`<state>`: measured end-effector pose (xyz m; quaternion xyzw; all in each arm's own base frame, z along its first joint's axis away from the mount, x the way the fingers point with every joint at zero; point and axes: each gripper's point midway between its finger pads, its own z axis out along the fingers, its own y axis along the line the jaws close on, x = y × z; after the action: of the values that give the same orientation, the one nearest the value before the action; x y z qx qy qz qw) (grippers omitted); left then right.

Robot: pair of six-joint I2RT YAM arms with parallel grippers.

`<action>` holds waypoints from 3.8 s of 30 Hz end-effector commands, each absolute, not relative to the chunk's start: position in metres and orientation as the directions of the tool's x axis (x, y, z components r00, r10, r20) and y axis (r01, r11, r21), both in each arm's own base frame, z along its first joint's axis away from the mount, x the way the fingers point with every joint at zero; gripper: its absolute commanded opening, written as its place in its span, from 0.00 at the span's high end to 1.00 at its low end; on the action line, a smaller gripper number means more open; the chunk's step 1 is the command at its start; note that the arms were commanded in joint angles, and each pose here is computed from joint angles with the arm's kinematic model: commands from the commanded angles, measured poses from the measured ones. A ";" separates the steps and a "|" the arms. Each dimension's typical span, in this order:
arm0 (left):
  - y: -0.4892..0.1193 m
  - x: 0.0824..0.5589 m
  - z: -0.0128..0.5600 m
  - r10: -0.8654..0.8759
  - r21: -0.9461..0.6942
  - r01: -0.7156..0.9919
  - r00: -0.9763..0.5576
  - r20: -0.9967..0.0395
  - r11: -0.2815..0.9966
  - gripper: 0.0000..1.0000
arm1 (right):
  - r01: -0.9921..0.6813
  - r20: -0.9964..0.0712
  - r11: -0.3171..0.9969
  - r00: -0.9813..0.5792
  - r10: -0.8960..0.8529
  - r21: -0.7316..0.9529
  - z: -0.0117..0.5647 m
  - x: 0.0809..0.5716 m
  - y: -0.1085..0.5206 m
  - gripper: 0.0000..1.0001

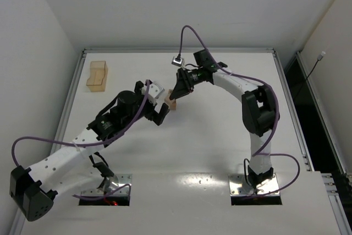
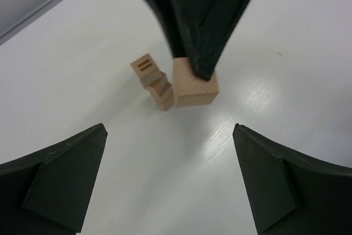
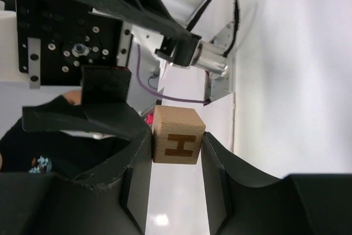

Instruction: Build the wood block tower

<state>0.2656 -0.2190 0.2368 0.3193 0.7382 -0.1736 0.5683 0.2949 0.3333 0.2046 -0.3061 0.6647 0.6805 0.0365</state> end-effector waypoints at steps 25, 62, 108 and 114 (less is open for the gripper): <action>-0.097 0.313 0.241 0.257 0.172 0.257 -0.350 -0.901 0.951 0.01 | -0.793 -0.714 0.609 -0.436 -0.549 0.016 0.216 0.399 0.292 1.00; -0.012 0.339 0.234 -0.031 -0.010 -0.046 -0.474 -0.880 0.999 0.01 | -0.802 -0.573 0.573 -0.394 -0.718 -0.167 0.164 0.402 0.336 1.00; -0.016 0.340 0.217 -0.046 -0.042 -0.020 -0.517 -0.855 0.999 0.01 | -0.803 -0.536 0.569 -0.406 -0.740 -0.178 0.139 0.410 0.338 0.66; -0.016 0.340 0.217 -0.046 -0.042 -0.020 -0.517 -0.855 0.999 0.01 | -0.807 -0.538 0.566 -0.405 -0.739 -0.171 0.139 0.409 0.339 0.45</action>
<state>0.3372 -0.0183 0.2119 -0.0076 0.8761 -0.0078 0.4820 0.4025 0.3310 0.1268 -0.4644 0.8424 0.0566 0.2673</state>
